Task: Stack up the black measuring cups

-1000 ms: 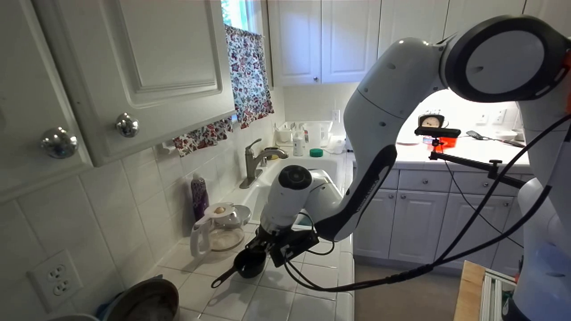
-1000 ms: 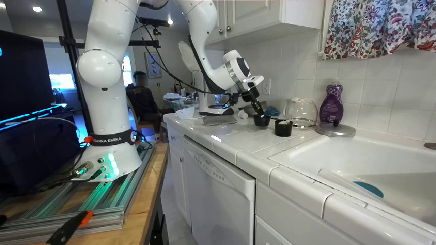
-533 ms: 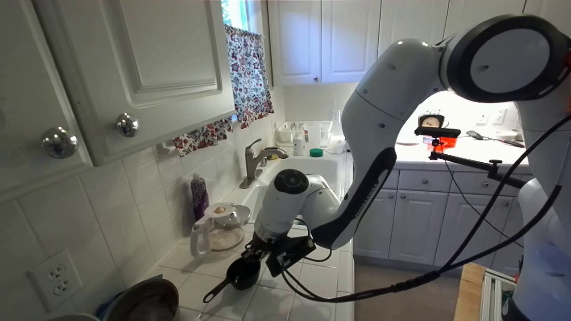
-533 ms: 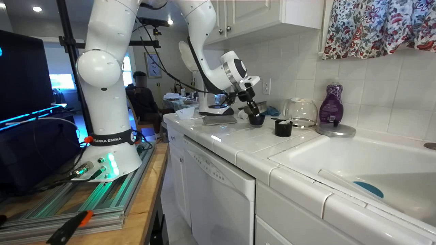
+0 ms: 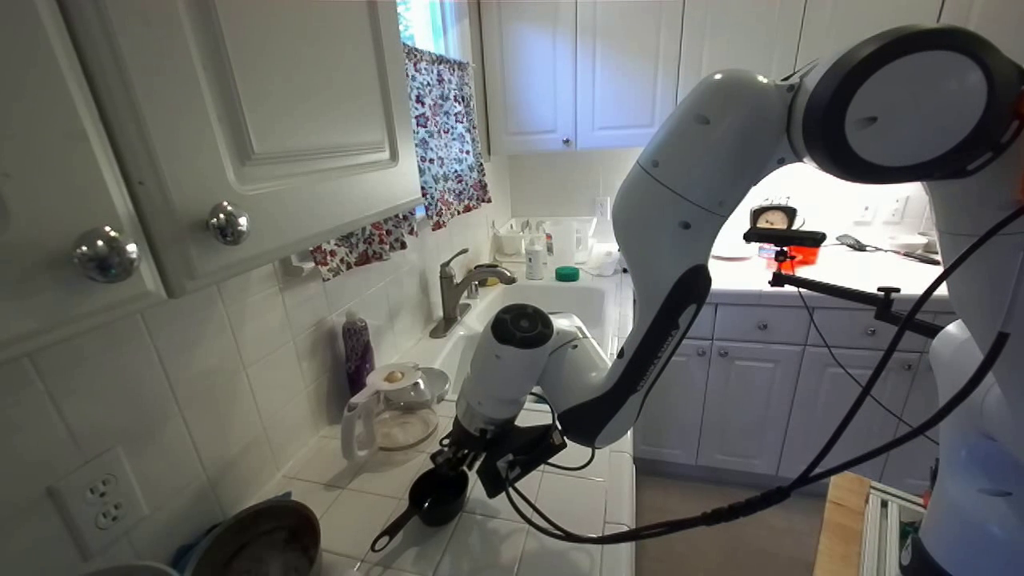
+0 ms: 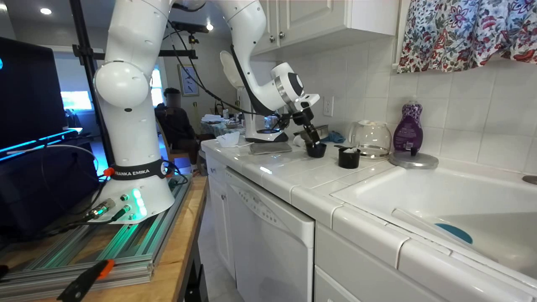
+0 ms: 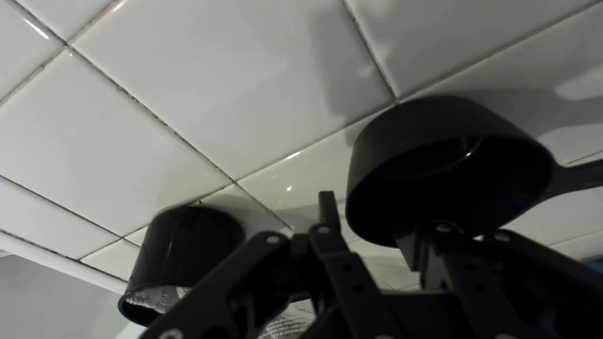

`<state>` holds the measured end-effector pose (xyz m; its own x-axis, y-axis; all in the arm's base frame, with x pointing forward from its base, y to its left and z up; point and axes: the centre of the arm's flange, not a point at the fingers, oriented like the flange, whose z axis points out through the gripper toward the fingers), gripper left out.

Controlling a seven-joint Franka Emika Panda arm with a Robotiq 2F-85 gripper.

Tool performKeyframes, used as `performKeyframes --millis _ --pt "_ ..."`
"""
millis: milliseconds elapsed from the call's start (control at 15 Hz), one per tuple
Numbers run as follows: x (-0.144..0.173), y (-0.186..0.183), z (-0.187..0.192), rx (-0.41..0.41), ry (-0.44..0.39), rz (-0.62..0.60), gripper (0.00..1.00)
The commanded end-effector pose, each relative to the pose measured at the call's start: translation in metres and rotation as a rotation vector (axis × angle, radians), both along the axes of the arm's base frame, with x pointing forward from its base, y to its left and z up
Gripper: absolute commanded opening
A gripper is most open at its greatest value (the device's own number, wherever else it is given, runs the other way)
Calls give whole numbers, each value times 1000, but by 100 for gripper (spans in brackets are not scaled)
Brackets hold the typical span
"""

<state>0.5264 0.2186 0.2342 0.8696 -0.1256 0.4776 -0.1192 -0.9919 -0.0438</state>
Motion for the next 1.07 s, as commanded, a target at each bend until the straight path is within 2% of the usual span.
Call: performKeyframes --millis 0,67,267,333,400,533,667,800,867,933,1000 --pt "-2 -1 10 -1 -3 -9 66" --pt "-4 -1 14 -2 -8 -12 73" --pt "-10 -6 32 2 -35 -42 77" --pt "-12 -10 38 2 -45 -68 78" --pt "-13 -15 42 1 -52 -94 73" --pt "-15 -26 51 18 -49 -93 74" --pt "-18 -37 54 31 0 -23 73" --pt "-23 -47 51 4 71 39 73" --pt "-27 -51 47 -41 116 40 79" --pt "-30 -56 44 -110 154 -9 88" --pt "-30 -60 41 -145 188 -16 99"
